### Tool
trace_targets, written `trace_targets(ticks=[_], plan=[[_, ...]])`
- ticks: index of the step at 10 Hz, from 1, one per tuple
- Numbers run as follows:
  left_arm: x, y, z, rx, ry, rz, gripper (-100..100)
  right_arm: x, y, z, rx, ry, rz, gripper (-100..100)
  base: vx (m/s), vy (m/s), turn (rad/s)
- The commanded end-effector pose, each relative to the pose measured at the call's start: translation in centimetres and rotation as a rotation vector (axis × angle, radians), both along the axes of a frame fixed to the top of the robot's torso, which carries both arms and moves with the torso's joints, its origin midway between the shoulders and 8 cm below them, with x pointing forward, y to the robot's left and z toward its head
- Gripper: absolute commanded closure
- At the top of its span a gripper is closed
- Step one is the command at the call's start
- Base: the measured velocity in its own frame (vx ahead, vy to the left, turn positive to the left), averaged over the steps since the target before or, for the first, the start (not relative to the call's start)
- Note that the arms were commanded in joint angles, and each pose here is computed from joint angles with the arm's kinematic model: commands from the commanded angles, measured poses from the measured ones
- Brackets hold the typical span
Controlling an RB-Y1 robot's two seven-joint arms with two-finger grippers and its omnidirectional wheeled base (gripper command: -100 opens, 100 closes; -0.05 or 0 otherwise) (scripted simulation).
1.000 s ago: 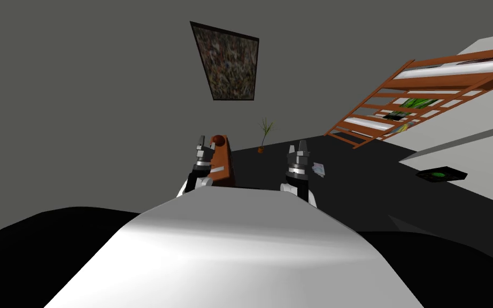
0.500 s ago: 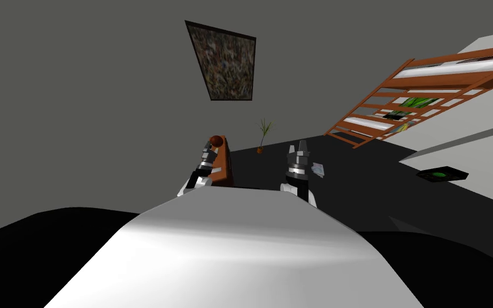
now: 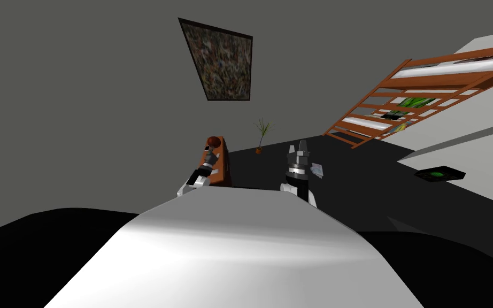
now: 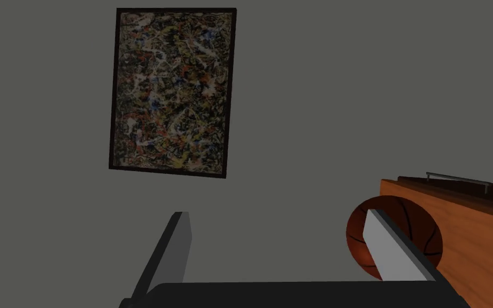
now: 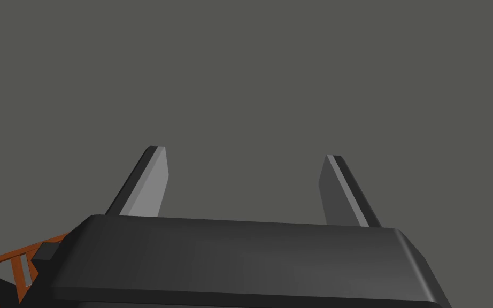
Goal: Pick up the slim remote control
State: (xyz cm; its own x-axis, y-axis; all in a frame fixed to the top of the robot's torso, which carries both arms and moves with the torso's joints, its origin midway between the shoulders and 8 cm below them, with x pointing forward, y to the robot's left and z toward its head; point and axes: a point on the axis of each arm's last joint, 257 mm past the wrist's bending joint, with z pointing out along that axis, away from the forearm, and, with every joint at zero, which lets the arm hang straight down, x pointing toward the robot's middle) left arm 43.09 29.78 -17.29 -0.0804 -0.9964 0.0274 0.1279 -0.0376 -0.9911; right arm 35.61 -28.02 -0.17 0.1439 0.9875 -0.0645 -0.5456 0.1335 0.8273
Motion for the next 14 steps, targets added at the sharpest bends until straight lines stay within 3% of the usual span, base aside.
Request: trace_targets(ticks=[1, 2, 3, 4, 5, 6, 7, 8, 9, 10, 11, 12, 13, 14], plan=[[0.2, 0.9, -3.3, -0.001, 0.096, -0.003, -100, 0.0, 0.0, 0.0, 0.000, 0.000, 0.000, 0, 0.050, -0.059, -0.024], [0.2, 1.2, -3.9, -0.010, 0.109, 0.003, -100, 0.0, 0.0, 0.0, 0.000, 0.000, 0.000, 0, 0.041, -0.044, -0.008], [0.2, 1.8, -6.2, -0.005, 0.180, -0.002, -100, 0.0, 0.0, 0.0, 0.000, 0.000, 0.000, 0, 0.050, -0.040, -0.020], [0.1, 2.3, -7.1, -0.015, 0.199, 0.008, -100, 0.0, 0.0, 0.0, 0.000, 0.000, 0.000, 0, 0.047, -0.039, -0.012], [-0.2, 3.2, -9.8, -0.012, 0.280, 0.010, -100, 0.0, 0.0, 0.0, 0.000, 0.000, 0.000, 0, 0.062, -0.044, -0.024], [-0.3, 3.5, -10.3, -0.020, 0.291, 0.015, -100, 0.0, 0.0, 0.0, 0.000, 0.000, 0.000, 0, 0.049, -0.036, -0.007], [-0.7, 4.4, -12.5, -0.015, 0.357, 0.018, -100, 0.0, 0.0, 0.0, 0.000, 0.000, 0.000, 0, 0.063, -0.046, -0.027], [-1.0, 4.8, -13.4, -0.025, 0.384, 0.025, -100, 0.0, 0.0, 0.0, 0.000, 0.000, 0.000, 0, 0.058, -0.037, -0.010], [-1.8, 6.1, -16.0, -0.018, 0.459, 0.035, -100, 0.0, 0.0, 0.0, 0.000, 0.000, 0.000, 0, 0.065, -0.029, -0.031], [-2.0, 6.2, -16.5, -0.032, 0.477, 0.037, -100, 0.0, 0.0, 0.0, 0.000, 0.000, 0.000, 0, 0.054, -0.019, -0.009], [-3.0, 7.5, -19.1, -0.027, 0.555, 0.049, -100, 0.0, 0.0, 0.0, 0.000, 0.000, 0.000, 0, 0.071, -0.018, -0.026], [-3.2, 7.6, -19.5, -0.039, 0.569, 0.051, -100, 0.0, 0.0, 0.0, 0.000, 0.000, 0.000, 0, 0.066, -0.015, -0.012], [-4.5, 8.9, -21.9, -0.034, 0.650, 0.062, -100, 0.0, 0.0, 0.0, 0.000, 0.000, 0.000, 0, 0.089, -0.017, -0.031], [-4.7, 9.0, -22.3, -0.048, 0.660, 0.067, -100, 0.0, 0.0, 0.0, 0.000, 0.000, 0.000, 0, 0.072, -0.012, -0.016]])
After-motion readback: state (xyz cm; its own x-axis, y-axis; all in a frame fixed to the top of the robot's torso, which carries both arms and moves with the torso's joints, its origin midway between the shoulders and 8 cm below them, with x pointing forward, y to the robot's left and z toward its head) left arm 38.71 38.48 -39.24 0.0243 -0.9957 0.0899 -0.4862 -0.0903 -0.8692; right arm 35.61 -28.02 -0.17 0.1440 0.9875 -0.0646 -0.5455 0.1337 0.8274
